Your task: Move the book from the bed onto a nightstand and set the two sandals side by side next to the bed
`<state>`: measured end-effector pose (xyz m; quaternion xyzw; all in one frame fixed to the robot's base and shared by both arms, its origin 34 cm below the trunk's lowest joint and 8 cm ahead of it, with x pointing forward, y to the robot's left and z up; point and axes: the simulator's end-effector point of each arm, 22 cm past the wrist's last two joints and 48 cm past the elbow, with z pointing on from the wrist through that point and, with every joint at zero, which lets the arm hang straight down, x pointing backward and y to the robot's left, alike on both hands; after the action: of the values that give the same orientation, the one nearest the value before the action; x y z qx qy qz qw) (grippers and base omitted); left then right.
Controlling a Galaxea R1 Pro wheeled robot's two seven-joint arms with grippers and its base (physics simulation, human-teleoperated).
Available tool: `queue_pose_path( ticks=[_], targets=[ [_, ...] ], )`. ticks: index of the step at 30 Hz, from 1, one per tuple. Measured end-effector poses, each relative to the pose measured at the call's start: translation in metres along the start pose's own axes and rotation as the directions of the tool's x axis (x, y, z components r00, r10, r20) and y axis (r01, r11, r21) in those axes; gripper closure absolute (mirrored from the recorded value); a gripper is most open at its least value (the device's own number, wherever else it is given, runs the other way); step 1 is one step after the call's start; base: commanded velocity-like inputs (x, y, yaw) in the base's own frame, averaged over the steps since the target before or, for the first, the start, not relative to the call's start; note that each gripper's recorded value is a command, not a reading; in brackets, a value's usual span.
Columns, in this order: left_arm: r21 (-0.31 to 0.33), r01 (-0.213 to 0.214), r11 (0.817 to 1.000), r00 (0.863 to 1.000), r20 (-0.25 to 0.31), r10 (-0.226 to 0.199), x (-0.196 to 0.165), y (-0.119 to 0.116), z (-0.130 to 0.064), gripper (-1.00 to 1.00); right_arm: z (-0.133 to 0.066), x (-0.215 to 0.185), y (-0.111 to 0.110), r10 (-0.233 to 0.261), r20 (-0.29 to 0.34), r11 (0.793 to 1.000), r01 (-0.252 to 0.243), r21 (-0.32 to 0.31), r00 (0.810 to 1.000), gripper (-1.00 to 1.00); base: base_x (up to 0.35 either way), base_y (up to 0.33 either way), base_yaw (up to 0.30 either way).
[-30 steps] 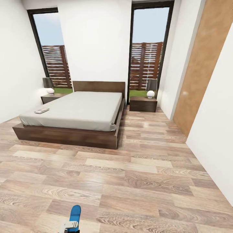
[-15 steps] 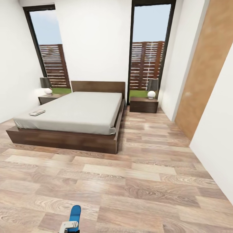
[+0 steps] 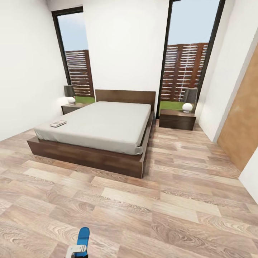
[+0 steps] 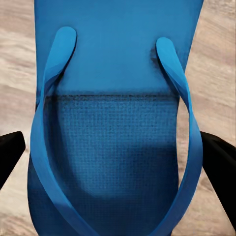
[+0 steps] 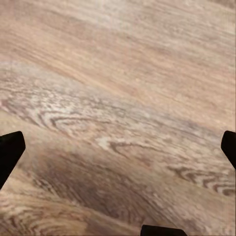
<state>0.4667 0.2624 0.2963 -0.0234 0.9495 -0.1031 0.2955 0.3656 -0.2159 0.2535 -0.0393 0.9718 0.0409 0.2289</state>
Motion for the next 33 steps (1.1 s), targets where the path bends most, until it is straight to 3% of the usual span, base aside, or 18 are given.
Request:
queue_pose_path(
  ticks=[11,33],
  targets=[
    [0.0,0.0,1.0,1.0,-0.001,0.0,0.0002,0.0002,0.0,1.0,0.0,0.0,0.0,0.0,0.0,1.0,0.0,0.0,1.0,-1.0,0.324,0.0,0.114],
    [0.0,-0.001,1.0,1.0,0.0,0.001,0.0,0.0,0.0,1.0,0.0,0.0,-0.0002,0.0,0.0,1.0,0.0,0.001,1.0,-1.0,0.324,0.0,0.271]
  ],
)
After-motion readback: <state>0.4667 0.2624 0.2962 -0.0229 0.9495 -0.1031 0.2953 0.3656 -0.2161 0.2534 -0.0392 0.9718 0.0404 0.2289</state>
